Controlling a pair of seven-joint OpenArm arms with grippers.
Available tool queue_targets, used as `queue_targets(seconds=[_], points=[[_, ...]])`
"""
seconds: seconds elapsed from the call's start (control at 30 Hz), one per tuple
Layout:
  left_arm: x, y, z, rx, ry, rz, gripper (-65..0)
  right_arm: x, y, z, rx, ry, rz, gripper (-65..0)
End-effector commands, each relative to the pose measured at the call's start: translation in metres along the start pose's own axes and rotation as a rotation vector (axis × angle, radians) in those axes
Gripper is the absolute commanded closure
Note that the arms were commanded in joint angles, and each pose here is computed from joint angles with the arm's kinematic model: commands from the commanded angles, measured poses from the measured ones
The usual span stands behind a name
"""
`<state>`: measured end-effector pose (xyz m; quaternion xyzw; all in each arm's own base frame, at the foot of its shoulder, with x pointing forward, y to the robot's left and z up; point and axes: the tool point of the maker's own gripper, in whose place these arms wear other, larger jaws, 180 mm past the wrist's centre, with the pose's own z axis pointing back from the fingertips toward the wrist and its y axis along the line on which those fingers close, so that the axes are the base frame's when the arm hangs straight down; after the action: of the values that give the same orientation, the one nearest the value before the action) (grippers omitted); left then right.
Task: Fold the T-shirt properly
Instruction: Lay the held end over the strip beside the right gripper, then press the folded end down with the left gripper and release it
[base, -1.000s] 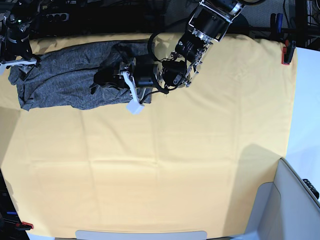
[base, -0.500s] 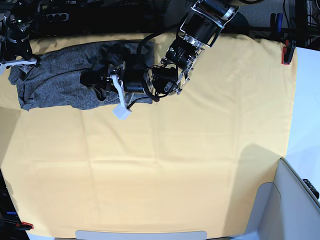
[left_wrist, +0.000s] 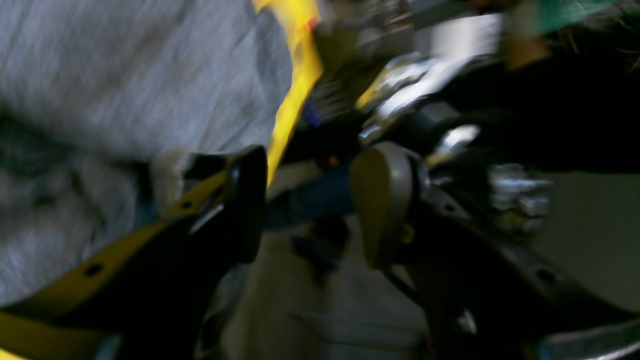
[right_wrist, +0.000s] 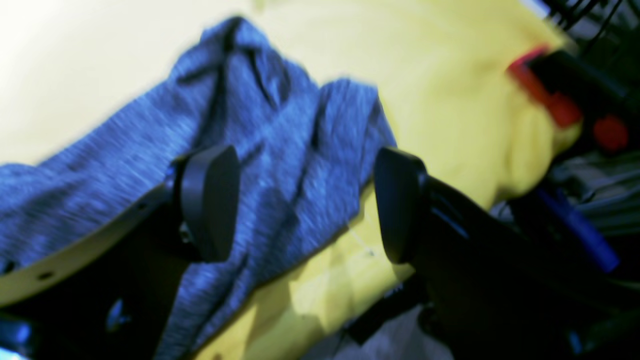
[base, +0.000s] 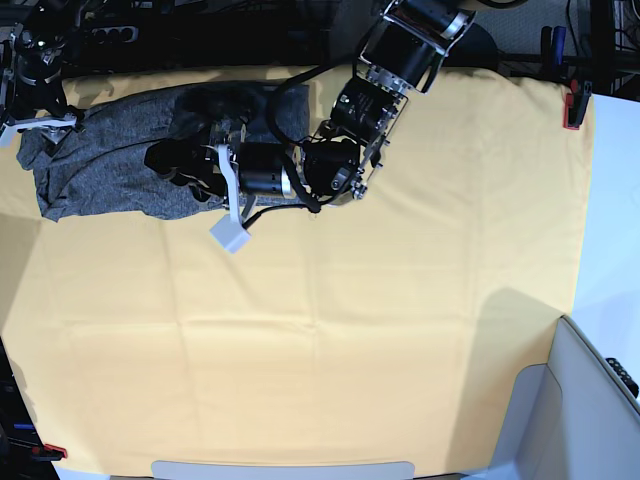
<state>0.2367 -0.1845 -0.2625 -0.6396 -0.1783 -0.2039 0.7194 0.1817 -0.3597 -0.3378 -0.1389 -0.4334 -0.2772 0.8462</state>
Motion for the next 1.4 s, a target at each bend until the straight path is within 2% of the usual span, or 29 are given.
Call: queue_targets(seconds=[0.0,0.1,0.23,0.5,0.7,0.97,1.17,1.37], points=[[0.016,-0.012,0.006,-0.02,-0.037,-0.05,-23.0,0.013,-0.001,0.001,0.001,-0.046,0.004,-42.0],[0.02,0.004,0.027,0.04,-0.063,-0.042,-19.6,0.006,-0.003,-0.002,-0.003,-0.025,-0.002,-42.0],[0.004,0.036,0.05,0.156,-0.073,0.104,-14.3,0.003,-0.006,-0.004,-0.009,-0.016,-0.006,-42.0],[-0.015,0.071,0.066,0.345,-0.039,0.223,0.0,0.006,-0.002,-0.006,0.0,-0.026,-0.011,-42.0],[-0.032,0.071,0.061,0.354,-0.003,0.24,-0.2,0.007,-0.002,-0.005,0.0,-0.027,-0.01,-42.0],[-0.059,0.075,0.045,0.432,0.118,0.136,-0.2,0.007,-0.002,-0.005,0.0,-0.028,-0.009,-42.0],[-0.067,0.075,0.035,0.455,0.157,0.089,-0.2,0.007,-0.002,-0.005,0.0,-0.028,-0.009,-42.0],[-0.062,0.064,0.015,0.442,0.149,0.06,-0.2,0.007,-0.002,-0.005,0.0,-0.028,-0.009,-42.0]])
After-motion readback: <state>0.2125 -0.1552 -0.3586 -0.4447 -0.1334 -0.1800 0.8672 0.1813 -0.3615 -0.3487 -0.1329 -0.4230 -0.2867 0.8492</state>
